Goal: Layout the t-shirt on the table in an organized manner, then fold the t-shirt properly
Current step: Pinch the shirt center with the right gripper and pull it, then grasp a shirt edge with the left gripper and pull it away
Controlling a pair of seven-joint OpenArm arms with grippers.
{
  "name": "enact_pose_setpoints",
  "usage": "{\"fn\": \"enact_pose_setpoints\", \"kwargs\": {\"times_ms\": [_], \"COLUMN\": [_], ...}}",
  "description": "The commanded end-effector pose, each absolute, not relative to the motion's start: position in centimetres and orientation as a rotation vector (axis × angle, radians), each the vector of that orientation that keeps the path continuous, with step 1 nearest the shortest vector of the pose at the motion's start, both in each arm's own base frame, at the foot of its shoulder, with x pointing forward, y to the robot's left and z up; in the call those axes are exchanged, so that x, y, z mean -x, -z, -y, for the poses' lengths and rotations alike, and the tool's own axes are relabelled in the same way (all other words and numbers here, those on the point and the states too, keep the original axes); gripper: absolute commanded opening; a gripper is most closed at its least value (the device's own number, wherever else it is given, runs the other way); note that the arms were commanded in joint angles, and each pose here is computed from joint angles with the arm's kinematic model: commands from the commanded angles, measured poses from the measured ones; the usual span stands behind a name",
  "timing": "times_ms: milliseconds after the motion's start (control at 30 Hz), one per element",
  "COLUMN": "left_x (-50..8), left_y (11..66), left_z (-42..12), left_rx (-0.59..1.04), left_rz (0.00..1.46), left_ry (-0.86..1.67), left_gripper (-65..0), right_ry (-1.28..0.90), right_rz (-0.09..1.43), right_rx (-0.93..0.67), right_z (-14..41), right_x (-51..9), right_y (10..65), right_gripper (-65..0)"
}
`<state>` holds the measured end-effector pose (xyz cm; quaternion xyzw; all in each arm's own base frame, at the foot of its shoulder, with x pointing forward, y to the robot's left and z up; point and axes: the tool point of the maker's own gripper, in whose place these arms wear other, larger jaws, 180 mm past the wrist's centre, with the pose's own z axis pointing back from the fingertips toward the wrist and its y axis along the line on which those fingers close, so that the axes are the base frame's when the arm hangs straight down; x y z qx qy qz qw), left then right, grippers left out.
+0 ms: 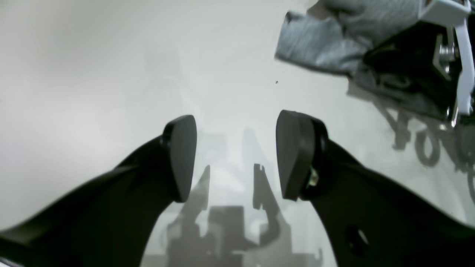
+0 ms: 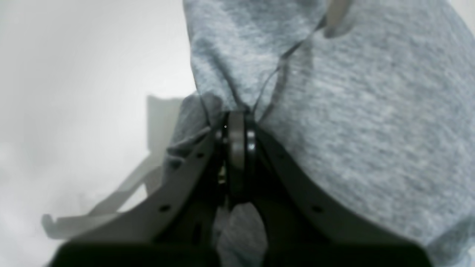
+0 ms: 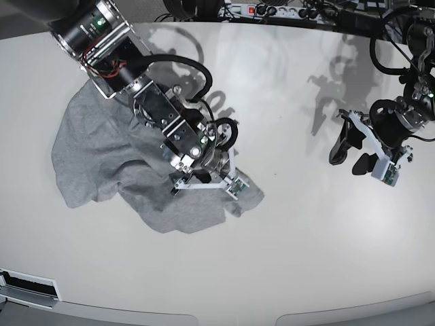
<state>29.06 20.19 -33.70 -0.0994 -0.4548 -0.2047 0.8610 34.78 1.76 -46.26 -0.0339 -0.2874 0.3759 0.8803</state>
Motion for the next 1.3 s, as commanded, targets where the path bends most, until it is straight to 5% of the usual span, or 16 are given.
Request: {"fn": "enact_pose_setpoints", "kwargs": {"times_ms": [0,200,433,867,1267], "left_x": [-29.9,-30.0,-30.1,-29.5,-26.9], "left_y": [32.1,32.0,31.9,35.4,42.6], "left_z": [-20.2,-20.2,-20.3,-20.6,-17.9], "left_rx": [0.210,0.210,0.204,0.302,0.468], "left_rz": [1.007,1.016,1.022,0.974,0.780], "left_ry": [0.439,0.439,0.442,0.303,0.308], "left_gripper": [-29.4,-29.4,-29.4,-29.0,-25.7], "right_ry": [-0.776,-0.996,-1.129,-1.080,-0.939], "right_rz": [0.573,0.421,0.324,0.824,0.853], "right_rx": [0.106,-0.229,-0.369,-0.438,-0.385], "right_z": [-0.8,-6.9,-9.6,-13.4,-9.7], "right_x": [-35.3,-29.1,-22.4,-23.7,-27.1], "right_y": [46.1,47.4,47.4,31.9,31.5], "right_gripper": [-65.0,-65.0,-65.0,-65.0,-65.0]}}
